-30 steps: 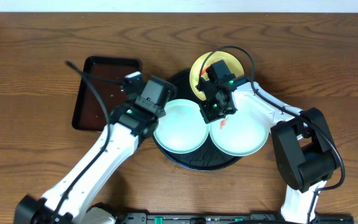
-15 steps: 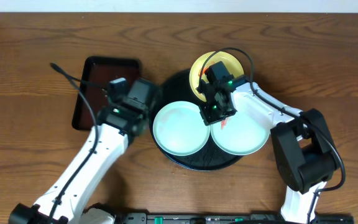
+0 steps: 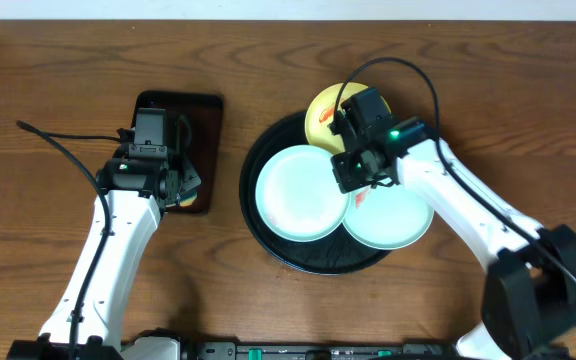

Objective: Clean dirty plates on tray and stack at the side
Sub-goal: 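Lift the sponge with the left gripper back over the black tray, then grip the scrubbed pale-green plate's rim with the right gripper and lift it, then carry the pale-green plate right with the right gripper and set it down, then grip the yellow plate's rim with the right gripper and pull it center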

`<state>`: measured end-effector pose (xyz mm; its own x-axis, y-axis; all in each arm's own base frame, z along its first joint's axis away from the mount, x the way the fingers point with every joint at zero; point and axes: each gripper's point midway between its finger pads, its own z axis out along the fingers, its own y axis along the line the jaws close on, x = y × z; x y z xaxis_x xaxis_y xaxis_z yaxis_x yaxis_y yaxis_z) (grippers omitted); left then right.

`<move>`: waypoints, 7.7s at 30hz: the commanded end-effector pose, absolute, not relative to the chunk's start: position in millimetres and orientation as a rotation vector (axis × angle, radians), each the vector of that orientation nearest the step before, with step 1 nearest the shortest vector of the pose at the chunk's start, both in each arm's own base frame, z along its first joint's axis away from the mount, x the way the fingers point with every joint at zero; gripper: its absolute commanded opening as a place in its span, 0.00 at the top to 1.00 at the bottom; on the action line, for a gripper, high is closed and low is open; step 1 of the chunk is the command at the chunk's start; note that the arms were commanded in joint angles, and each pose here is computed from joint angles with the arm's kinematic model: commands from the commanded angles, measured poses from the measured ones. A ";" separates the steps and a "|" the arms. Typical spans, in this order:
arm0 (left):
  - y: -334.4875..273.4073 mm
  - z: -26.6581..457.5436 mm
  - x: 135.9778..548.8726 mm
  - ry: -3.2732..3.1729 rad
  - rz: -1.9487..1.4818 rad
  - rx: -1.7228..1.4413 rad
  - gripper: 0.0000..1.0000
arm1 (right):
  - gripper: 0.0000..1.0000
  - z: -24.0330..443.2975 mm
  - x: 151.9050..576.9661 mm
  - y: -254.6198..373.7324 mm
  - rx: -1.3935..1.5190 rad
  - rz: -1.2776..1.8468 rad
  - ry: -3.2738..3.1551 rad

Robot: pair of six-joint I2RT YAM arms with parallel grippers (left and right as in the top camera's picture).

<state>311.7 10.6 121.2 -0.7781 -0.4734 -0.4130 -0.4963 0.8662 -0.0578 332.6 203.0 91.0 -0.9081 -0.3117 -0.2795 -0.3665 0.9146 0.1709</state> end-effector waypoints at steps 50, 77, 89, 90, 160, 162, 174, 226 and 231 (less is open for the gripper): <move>7.9 102.3 310.3 2.683 0.084 -0.706 0.92 | 0.99 238.5 330.5 223.4 -0.431 -0.720 1.952; 7.9 102.3 310.4 2.683 0.083 -0.706 0.93 | 0.99 232.1 331.8 225.9 -0.403 -0.655 1.988; 7.9 102.3 310.4 2.683 0.083 -0.706 0.93 | 0.99 232.0 333.1 223.9 -0.398 -0.659 1.991; 7.9 102.3 310.5 2.682 0.083 -0.706 0.93 | 0.99 231.9 333.1 223.9 -0.399 -0.660 1.991; 7.8 102.6 311.2 2.677 0.079 -0.715 0.93 | 0.37 96.7 410.2 -81.2 0.908 0.389 2.458; 7.8 102.6 311.2 2.677 0.079 -0.715 0.93 | 0.37 114.4 418.8 -54.4 0.772 0.581 2.436; 7.7 102.6 311.3 2.662 0.069 -0.765 0.93 | 0.43 132.1 425.1 57.7 0.284 0.562 2.499; -3.9 93.9 313.8 2.694 0.003 -0.652 0.92 | 0.99 15.0 357.1 222.5 0.051 0.736 2.901; -31.1 93.0 320.0 2.710 -0.208 -0.575 0.93 | 0.99 10.4 349.4 216.6 -0.037 0.679 2.929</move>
<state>319.8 -8.2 96.2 -0.8111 -0.4589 -0.3626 -0.4433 0.8868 -0.1307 352.9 211.6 9.5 -0.9892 0.0843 -0.1198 0.0237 0.8991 0.4371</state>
